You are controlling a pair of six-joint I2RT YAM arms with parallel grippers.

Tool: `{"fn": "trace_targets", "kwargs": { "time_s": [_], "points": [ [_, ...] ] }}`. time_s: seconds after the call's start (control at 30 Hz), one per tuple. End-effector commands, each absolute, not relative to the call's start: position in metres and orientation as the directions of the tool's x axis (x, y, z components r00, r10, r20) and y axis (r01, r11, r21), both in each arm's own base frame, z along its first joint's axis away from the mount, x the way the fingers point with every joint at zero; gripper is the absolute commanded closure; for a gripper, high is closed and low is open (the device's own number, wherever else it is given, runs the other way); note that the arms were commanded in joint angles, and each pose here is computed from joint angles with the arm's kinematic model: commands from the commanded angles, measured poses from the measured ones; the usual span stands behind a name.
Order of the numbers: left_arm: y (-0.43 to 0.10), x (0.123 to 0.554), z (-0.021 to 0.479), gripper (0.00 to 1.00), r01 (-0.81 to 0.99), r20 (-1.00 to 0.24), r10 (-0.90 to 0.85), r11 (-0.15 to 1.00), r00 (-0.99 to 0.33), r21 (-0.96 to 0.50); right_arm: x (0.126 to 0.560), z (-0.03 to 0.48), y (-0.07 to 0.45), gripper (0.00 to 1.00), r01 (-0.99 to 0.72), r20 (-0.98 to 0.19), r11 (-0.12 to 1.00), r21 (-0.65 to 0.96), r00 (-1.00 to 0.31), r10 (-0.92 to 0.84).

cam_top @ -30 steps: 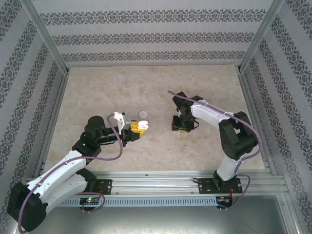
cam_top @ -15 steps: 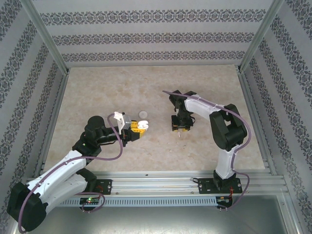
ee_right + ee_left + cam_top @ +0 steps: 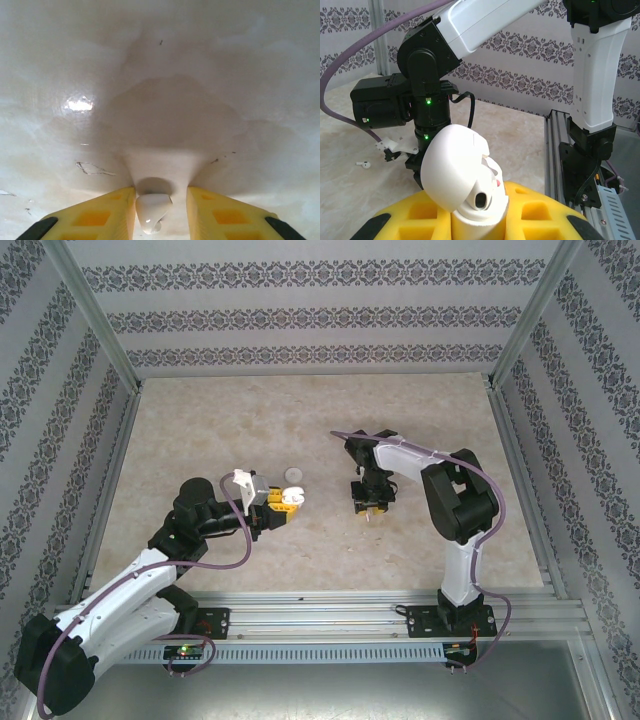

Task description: Insert wireless bluetooth earbuds into charging case

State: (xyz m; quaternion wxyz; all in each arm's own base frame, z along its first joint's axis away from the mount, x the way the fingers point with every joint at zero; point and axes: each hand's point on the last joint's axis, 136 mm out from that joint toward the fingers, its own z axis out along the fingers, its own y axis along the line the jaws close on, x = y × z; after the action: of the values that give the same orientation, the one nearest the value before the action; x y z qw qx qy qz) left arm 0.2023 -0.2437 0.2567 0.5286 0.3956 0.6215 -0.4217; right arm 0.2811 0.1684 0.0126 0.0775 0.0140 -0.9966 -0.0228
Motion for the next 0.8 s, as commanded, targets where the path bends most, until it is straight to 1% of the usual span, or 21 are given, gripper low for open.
{"fn": "trace_targets", "kwargs": {
  "time_s": [0.0, 0.17, 0.23, 0.33, 0.67, 0.77],
  "points": [
    [-0.240, 0.204, 0.265, 1.00, 0.936, -0.995, 0.035, 0.345, -0.091, -0.074, 0.270, 0.007, 0.168, 0.69, -0.046, 0.202, 0.999, 0.014, -0.978, -0.048],
    [-0.239, 0.204, 0.267, 0.99, 0.935, -0.996, 0.035, 0.348, -0.087, -0.069, 0.268, 0.011, 0.170, 0.76, -0.048, 0.206, 0.999, 0.026, -0.977, -0.052],
    [-0.239, 0.204, 0.268, 0.99, 0.935, -0.996, 0.032, 0.348, -0.087, -0.071, 0.270, 0.020, 0.172, 0.78, -0.047, 0.189, 0.998, 0.037, -0.981, -0.053],
    [-0.239, 0.204, 0.271, 0.99, 0.934, -0.996, 0.019, 0.348, -0.086, -0.074, 0.275, 0.038, 0.176, 0.79, -0.044, 0.137, 0.996, 0.072, -0.989, -0.053],
    [-0.242, 0.208, 0.283, 0.99, 0.938, -0.998, -0.017, 0.341, -0.063, -0.066, 0.278, 0.134, 0.190, 0.82, -0.026, -0.145, 0.964, 0.265, -0.989, 0.013],
    [-0.244, 0.213, 0.287, 0.99, 0.938, -0.998, -0.032, 0.340, -0.058, -0.066, 0.276, 0.168, 0.197, 0.82, -0.058, -0.260, 0.942, 0.330, -0.965, 0.032]
  ]
}}
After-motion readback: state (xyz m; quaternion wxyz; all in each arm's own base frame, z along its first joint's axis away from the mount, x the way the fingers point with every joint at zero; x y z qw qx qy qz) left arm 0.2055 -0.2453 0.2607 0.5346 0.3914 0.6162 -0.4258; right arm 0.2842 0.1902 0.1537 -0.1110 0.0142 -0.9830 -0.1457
